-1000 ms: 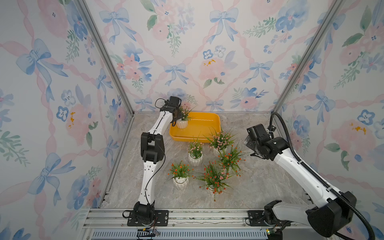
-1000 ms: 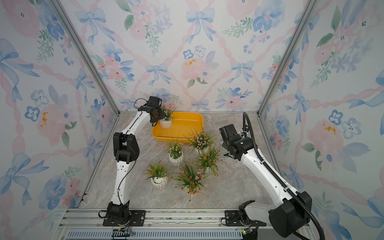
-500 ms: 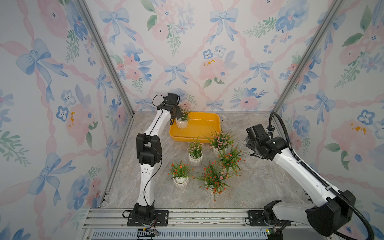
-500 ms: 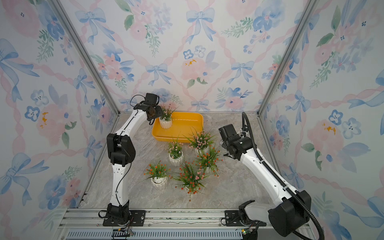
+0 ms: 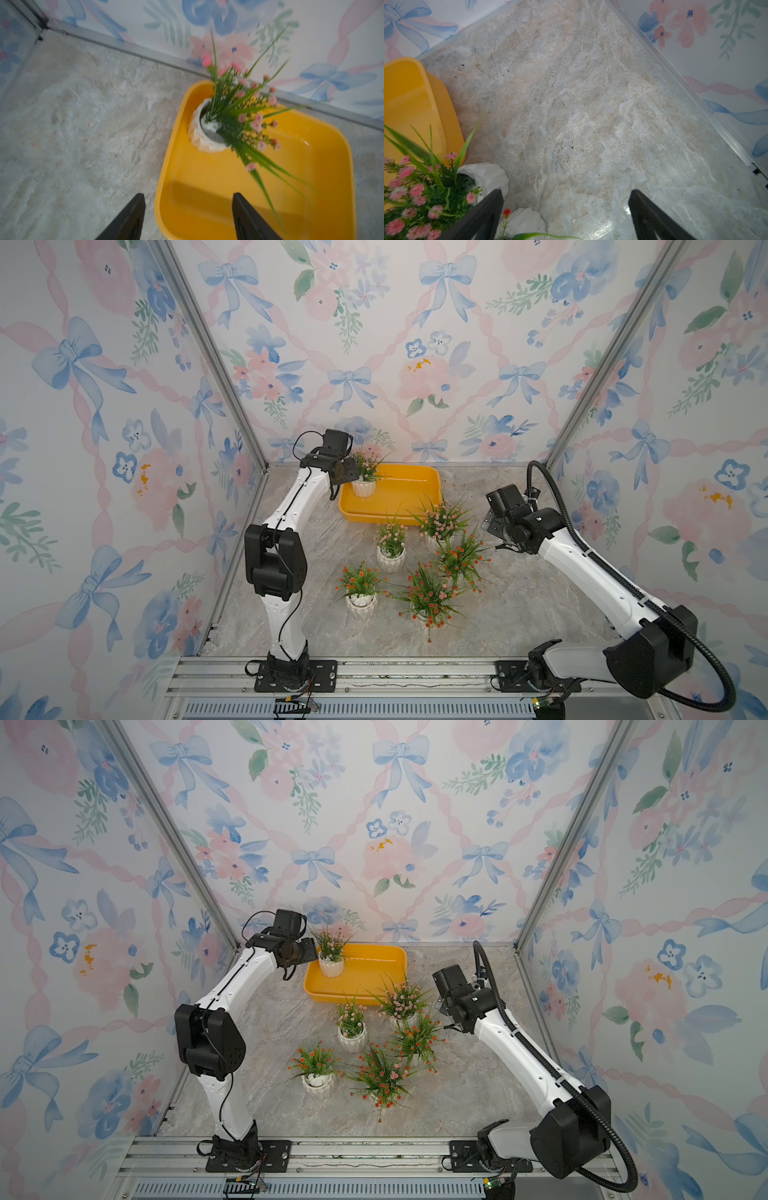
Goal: Put the potted gypsophila into the storage box
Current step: Place the baby's breath potted plant at the storage box, then pick up the baby's breath potted plant from the center of the board, then place the baby's breath potted plant at the storage box.
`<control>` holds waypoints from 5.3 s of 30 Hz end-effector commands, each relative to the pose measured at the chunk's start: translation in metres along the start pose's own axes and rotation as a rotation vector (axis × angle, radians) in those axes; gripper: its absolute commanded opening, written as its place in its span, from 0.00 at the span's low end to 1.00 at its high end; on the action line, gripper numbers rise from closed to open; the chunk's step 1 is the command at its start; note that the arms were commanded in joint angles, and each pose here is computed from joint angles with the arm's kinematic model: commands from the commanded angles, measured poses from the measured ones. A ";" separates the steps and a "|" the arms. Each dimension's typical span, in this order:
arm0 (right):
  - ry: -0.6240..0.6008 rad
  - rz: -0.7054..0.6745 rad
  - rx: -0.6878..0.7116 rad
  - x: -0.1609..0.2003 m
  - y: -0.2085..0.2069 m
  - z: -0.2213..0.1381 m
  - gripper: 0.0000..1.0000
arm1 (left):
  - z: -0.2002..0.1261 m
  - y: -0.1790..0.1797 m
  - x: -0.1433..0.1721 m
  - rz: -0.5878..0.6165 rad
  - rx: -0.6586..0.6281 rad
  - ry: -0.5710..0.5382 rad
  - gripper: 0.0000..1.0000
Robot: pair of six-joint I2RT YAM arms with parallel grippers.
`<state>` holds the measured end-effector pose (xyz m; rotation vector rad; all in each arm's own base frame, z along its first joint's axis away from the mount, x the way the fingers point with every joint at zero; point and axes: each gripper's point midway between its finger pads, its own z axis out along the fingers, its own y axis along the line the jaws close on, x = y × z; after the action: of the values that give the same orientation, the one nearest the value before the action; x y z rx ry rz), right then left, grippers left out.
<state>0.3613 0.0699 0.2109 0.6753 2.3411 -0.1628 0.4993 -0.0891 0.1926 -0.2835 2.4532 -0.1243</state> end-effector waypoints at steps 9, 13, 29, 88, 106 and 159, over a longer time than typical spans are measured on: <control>0.020 -0.037 -0.042 -0.012 0.020 0.010 0.97 | -0.043 -0.004 0.132 0.127 0.256 0.261 0.63; 0.025 -0.039 -0.052 -0.009 0.020 0.009 0.97 | -0.048 -0.006 0.160 0.167 0.264 0.300 0.63; 0.023 -0.032 -0.043 0.003 -0.005 0.001 0.97 | -0.033 -0.057 0.205 0.298 0.314 0.399 0.57; 0.040 -0.038 -0.002 0.005 -0.010 0.010 0.97 | -0.022 -0.070 0.171 0.282 0.231 0.315 0.00; 0.036 -0.027 0.013 -0.003 -0.009 0.013 0.97 | -0.037 -0.042 0.039 0.062 0.371 0.133 0.00; -0.009 0.044 0.079 -0.012 -0.034 0.006 0.97 | 0.087 0.000 0.023 -0.068 0.138 0.191 0.09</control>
<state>0.3599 0.0427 0.2127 0.7391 2.3193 -0.1931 0.5260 -0.0963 0.1024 -0.2879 2.6475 -0.3450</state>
